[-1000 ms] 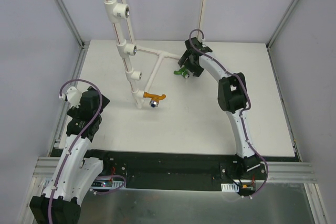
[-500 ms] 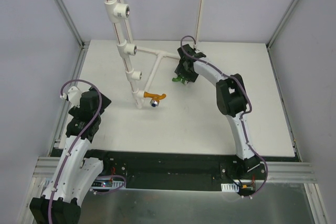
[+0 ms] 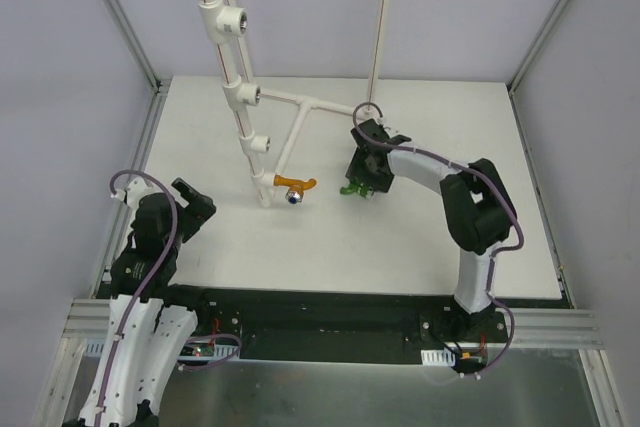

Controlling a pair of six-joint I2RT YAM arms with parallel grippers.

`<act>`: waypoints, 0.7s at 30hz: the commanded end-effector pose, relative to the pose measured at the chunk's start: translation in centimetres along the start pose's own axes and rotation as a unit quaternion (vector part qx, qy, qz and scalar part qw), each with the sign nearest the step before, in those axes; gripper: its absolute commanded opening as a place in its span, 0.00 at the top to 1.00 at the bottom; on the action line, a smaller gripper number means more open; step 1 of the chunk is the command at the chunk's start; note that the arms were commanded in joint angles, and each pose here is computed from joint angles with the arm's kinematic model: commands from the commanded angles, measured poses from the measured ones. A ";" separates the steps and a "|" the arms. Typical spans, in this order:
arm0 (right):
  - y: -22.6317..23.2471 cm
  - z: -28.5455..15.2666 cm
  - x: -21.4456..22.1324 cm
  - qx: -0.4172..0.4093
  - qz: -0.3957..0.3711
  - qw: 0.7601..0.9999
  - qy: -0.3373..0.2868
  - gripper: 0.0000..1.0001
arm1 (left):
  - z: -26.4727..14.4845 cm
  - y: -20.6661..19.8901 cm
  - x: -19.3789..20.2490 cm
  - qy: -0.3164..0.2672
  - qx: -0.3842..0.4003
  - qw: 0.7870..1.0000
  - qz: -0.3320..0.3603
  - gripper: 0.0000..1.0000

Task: Install the water faucets
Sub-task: Move the water faucet to the center of the board.

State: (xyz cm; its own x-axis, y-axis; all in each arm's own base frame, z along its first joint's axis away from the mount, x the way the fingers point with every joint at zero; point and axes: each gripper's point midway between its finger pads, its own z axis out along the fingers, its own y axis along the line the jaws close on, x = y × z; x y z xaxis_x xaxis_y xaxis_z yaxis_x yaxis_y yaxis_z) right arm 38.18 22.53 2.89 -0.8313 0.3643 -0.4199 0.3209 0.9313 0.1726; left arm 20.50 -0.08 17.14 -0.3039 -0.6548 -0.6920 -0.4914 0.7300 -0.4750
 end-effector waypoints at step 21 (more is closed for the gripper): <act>-7.1 -7.6 12.9 -0.074 -0.125 0.989 0.038 0.12 | -7.1 -3.0 9.1 0.218 0.183 0.958 -0.040 0.06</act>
State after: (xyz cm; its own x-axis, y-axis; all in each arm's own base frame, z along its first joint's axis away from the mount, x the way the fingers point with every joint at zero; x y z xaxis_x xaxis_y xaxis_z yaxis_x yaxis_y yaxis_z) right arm 21.96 20.87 2.25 -0.9215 0.0860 -0.3787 0.0182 0.9837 0.1791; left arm 13.44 -9.02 15.30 -0.6029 -0.6946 -0.3926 -0.2637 0.6378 -0.7236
